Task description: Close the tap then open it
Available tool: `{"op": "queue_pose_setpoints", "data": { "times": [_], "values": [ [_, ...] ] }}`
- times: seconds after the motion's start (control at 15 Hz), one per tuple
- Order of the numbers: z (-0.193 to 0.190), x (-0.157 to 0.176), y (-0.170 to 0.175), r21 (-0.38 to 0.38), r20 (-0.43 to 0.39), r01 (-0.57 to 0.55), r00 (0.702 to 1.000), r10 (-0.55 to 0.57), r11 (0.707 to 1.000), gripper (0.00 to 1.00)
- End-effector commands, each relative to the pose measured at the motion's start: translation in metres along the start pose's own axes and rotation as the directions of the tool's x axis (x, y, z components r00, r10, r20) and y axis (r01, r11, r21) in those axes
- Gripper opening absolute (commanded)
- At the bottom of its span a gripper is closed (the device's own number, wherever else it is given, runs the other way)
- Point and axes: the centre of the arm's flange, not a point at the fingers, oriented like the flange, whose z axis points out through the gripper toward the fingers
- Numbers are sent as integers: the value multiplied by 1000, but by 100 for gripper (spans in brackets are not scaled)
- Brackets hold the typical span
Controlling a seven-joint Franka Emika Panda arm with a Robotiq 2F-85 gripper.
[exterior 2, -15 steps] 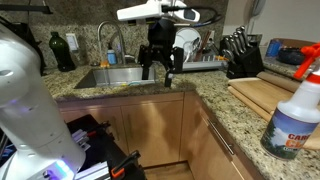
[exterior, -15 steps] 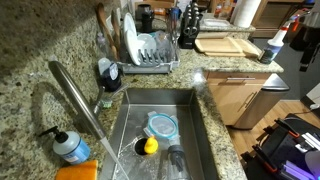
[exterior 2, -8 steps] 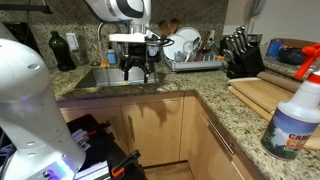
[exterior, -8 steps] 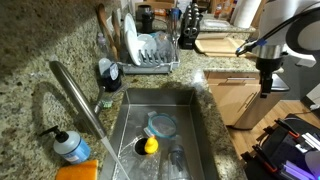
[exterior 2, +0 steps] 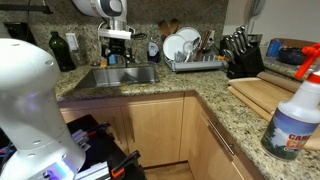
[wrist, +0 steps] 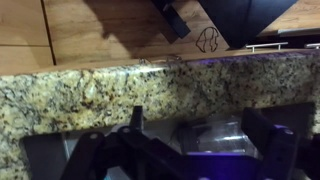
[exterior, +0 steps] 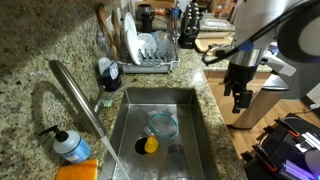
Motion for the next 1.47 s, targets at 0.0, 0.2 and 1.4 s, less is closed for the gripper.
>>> {"op": "queue_pose_setpoints", "data": {
  "times": [0.0,0.2,1.4],
  "values": [
    [-5,2,5,5,-13,4,1000,-4,1000,100],
    [1,-4,10,-29,-15,-33,999,32,999,100],
    [42,126,-44,-219,-639,104,736,-223,970,100]
  ]
}}
